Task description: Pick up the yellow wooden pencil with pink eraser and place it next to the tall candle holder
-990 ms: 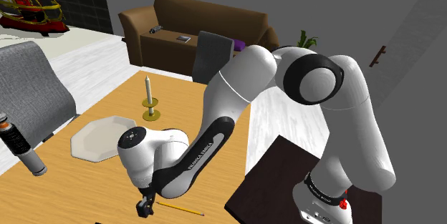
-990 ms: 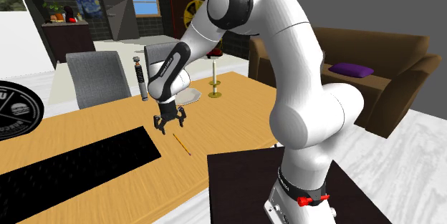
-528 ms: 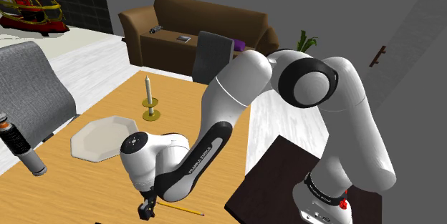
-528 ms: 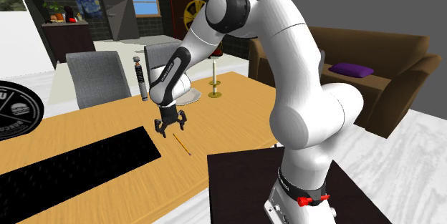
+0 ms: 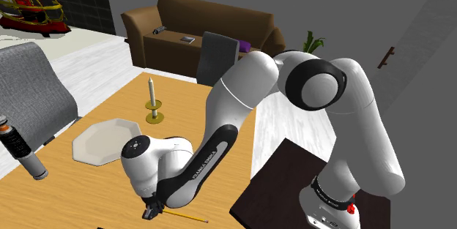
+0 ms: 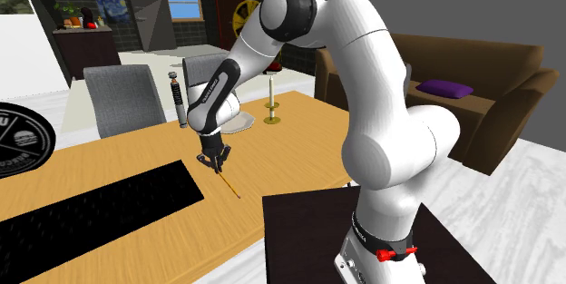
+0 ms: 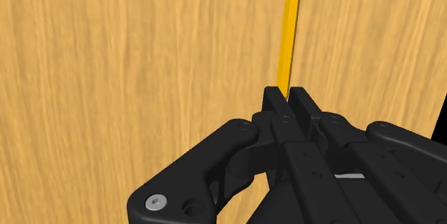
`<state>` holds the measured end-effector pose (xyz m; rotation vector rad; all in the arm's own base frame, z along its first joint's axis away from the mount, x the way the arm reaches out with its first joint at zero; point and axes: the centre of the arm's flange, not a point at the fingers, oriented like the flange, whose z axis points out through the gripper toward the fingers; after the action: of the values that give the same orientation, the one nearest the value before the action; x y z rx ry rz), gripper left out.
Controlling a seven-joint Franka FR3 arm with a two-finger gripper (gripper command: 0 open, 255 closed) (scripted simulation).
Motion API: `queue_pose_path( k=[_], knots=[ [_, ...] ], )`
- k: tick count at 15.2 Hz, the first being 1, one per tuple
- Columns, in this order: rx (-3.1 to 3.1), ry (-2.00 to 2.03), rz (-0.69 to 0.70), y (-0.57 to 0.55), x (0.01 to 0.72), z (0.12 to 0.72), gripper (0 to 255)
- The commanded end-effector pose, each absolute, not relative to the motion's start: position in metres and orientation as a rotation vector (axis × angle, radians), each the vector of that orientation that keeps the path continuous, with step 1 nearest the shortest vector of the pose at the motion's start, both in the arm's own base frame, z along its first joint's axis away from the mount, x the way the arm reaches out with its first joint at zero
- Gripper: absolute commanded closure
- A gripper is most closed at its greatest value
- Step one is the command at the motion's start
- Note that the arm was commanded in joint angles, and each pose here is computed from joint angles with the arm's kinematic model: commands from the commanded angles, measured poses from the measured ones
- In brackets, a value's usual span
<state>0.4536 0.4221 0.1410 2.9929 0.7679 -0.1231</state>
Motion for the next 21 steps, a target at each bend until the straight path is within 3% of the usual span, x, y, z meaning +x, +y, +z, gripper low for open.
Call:
queue_pose_path(
  k=[1, 21],
  knots=[
    [2.988, 0.756, -0.131, 0.417, 0.456, 0.137, 255],
    [2.988, 0.755, -0.131, 0.416, 0.456, 0.222, 255]
  ],
)
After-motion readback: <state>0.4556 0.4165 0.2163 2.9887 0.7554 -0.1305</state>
